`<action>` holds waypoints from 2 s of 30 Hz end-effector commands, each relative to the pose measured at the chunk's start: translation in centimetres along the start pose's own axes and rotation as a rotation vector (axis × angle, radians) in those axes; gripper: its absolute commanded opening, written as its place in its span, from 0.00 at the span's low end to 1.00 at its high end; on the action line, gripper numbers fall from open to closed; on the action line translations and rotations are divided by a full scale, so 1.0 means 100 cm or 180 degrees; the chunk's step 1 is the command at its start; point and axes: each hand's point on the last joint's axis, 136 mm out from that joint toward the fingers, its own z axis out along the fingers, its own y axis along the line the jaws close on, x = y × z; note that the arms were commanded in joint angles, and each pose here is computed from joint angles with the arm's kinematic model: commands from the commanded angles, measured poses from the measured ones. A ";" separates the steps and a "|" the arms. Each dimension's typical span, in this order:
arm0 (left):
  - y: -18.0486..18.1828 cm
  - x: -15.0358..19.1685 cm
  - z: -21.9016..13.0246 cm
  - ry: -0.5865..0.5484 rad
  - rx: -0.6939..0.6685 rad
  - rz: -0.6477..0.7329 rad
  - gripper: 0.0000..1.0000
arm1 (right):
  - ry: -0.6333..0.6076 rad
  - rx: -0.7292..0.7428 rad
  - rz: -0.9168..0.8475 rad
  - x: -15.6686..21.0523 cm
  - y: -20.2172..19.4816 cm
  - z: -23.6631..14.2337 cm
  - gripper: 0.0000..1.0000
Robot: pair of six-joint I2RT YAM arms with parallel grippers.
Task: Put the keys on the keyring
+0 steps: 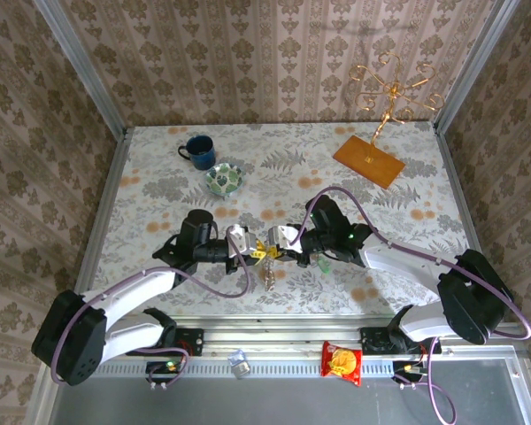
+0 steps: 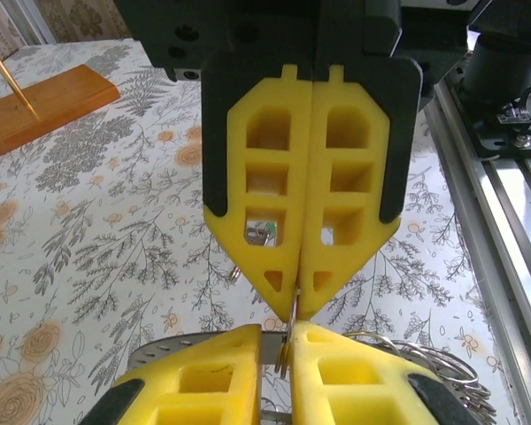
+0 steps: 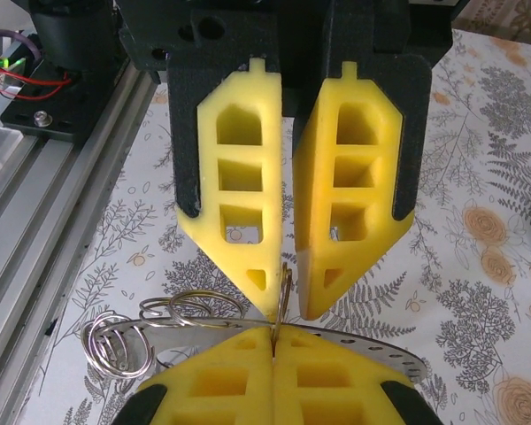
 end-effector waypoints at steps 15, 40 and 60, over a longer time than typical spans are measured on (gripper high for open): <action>0.014 -0.013 -0.002 -0.0079 -0.0197 0.0021 0.00 | 0.0189 0.1612 0.1810 0.028 -0.057 -0.073 0.45; 0.014 -0.006 0.002 0.0102 -0.0430 0.0143 0.00 | 0.2563 0.1666 0.4558 0.178 0.017 -0.069 0.38; 0.017 -0.004 0.001 0.0140 -0.0489 0.0142 0.00 | 0.3283 0.1881 0.4145 0.153 0.038 -0.134 0.00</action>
